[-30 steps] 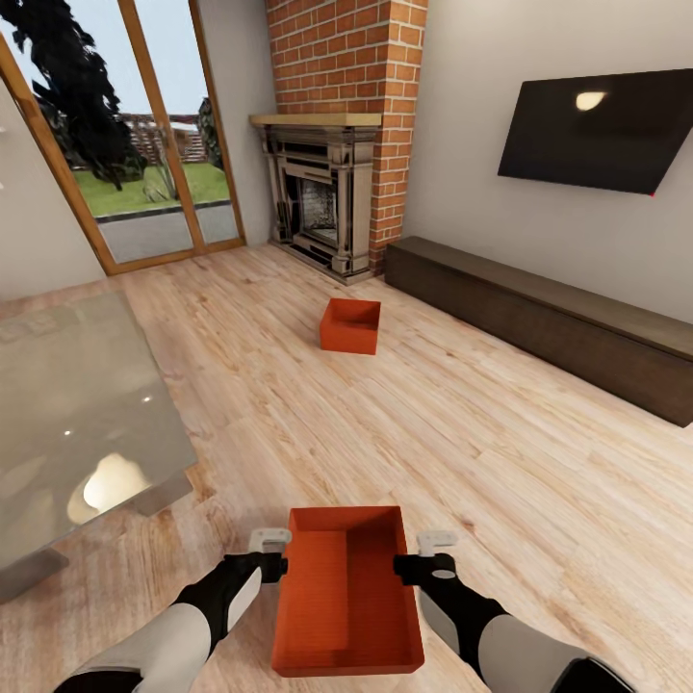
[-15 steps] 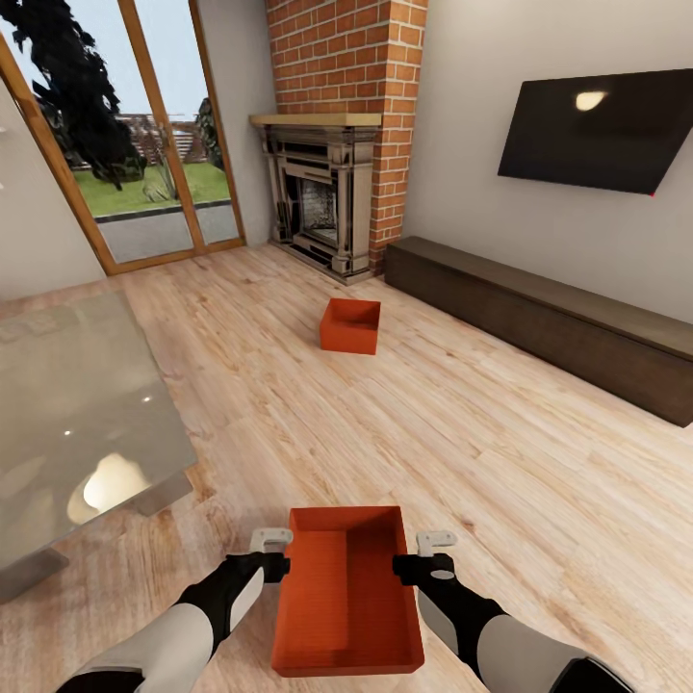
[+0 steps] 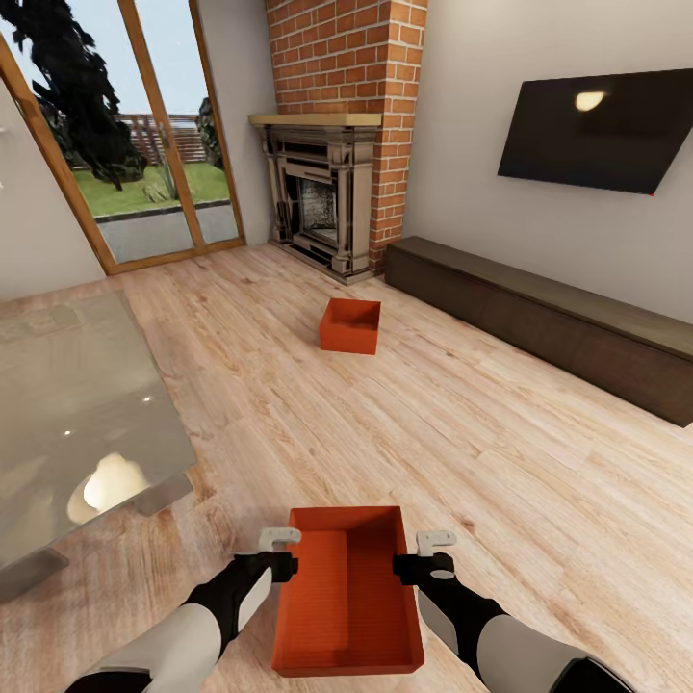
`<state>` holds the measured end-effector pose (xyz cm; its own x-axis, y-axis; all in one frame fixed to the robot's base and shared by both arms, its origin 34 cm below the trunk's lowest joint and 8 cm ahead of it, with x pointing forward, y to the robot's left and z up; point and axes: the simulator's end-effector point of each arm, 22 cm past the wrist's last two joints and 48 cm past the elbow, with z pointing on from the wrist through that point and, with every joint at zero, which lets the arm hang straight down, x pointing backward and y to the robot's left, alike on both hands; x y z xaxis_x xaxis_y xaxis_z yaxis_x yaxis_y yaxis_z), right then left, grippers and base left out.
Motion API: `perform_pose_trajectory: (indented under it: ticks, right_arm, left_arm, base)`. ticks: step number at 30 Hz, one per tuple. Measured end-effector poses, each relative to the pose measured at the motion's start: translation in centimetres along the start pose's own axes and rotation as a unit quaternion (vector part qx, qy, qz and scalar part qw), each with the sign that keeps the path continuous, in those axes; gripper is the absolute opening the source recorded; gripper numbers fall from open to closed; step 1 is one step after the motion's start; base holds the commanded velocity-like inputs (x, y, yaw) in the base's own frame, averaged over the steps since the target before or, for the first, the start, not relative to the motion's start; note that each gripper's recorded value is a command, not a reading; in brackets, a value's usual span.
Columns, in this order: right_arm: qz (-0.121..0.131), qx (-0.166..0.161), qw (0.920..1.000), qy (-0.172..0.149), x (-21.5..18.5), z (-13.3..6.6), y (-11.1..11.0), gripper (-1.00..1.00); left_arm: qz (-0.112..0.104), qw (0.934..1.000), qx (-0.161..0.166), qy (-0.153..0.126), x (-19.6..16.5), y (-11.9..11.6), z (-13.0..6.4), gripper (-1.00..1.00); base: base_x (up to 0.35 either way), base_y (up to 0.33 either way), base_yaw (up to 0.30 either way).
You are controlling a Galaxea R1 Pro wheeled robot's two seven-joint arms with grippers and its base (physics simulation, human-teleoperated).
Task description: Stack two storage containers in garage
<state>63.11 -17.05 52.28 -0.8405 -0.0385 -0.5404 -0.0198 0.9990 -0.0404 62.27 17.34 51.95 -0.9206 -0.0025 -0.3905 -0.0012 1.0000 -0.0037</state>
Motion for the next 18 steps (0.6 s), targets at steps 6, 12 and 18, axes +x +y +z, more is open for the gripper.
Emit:
perform_pose_trajectory:
  ticks: [6, 12, 18]
  right_arm:
    - [0.000, 0.000, 1.0000, 0.000, -0.02, 0.00, 0.00, 1.00]
    - [0.000, -0.001, 1.0000, 0.000, -0.01, 0.00, 0.04, 1.00]
    - [-0.001, -0.001, 1.0000, 0.000, 0.01, 0.01, 0.01, 1.00]
  left_arm:
    - [0.000, 1.0000, 0.000, -0.001, -0.06, 0.07, 0.00, 1.00]
    - [0.000, 1.0000, -0.001, -0.006, -0.49, 0.24, -0.03, 1.00]
    - [0.000, 1.0000, -0.002, -0.008, -0.71, 0.34, -0.06, 1.00]
  base:
    - [0.000, 0.000, 0.000]
    - [0.000, 0.000, 0.000]
    - [0.000, 0.000, 0.000]
